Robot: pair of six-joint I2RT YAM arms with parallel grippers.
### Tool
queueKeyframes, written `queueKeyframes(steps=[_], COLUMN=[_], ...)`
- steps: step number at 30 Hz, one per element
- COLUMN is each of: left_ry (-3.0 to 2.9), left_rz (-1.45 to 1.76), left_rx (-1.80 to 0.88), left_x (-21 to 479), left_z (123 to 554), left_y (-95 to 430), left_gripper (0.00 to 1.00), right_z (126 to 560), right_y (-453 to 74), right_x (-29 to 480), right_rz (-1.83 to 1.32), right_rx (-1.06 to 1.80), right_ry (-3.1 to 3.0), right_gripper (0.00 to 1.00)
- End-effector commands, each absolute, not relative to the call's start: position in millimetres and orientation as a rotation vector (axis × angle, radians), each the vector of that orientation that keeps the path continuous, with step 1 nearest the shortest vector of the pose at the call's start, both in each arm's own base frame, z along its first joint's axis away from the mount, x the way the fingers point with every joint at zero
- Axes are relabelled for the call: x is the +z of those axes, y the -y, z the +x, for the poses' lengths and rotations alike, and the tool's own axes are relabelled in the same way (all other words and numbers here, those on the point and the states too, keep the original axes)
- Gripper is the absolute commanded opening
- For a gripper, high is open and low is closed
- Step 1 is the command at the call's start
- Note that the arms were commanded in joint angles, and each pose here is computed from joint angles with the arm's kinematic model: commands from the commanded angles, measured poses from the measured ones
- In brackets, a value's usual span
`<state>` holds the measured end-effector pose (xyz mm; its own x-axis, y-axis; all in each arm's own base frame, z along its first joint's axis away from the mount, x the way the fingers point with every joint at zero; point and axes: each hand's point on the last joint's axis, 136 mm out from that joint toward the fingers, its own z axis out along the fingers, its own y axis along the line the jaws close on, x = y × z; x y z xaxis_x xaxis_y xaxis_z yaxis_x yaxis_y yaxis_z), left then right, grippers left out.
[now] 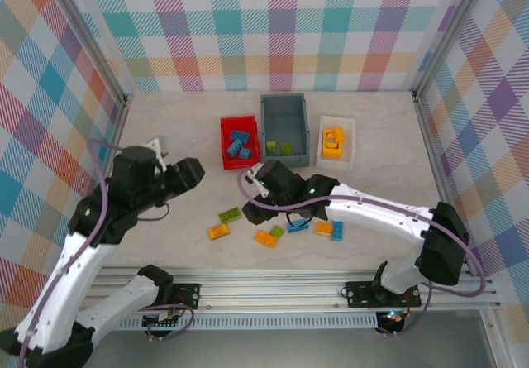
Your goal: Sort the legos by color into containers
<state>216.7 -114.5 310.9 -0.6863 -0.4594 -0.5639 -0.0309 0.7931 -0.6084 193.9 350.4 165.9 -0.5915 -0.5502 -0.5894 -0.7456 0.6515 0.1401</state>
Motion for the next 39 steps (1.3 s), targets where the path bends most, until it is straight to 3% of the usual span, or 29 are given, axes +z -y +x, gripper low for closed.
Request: queueKeyframes(steps=[1,6,12,21,35,39], left_ry=[-2.265,-2.153,-2.106,-1.955,-1.915,-1.932], left_rz=[-0.44,-0.514,-0.508,-0.63,-0.714,-0.706], left_rx=[-0.74,-0.681,-0.676,-0.635,-0.672,-0.688], left_x=[298,314,333,361,379,376], left_z=[190,166,157,140,125,128], left_y=[100,66,57,22,11,16], left_gripper=[0.58,0.58,0.58,0.57,0.6,0.6], right_z=[137,116,131,153,177,182], right_y=[-377,-416,-445,-478,-482,-475], right_x=[143,106,76,73,31,22], right_rz=[-1.391,-1.646,-1.742,-1.937,-2.162,-2.172], right_rx=[0.553,0.522,0.446,0.343,0.168,0.121], right_ry=[-2.337,-2.294,-2.232,-1.949,-1.925,-1.946], right_gripper=[0.76,0.78,0.78,0.8,0.77,0.69])
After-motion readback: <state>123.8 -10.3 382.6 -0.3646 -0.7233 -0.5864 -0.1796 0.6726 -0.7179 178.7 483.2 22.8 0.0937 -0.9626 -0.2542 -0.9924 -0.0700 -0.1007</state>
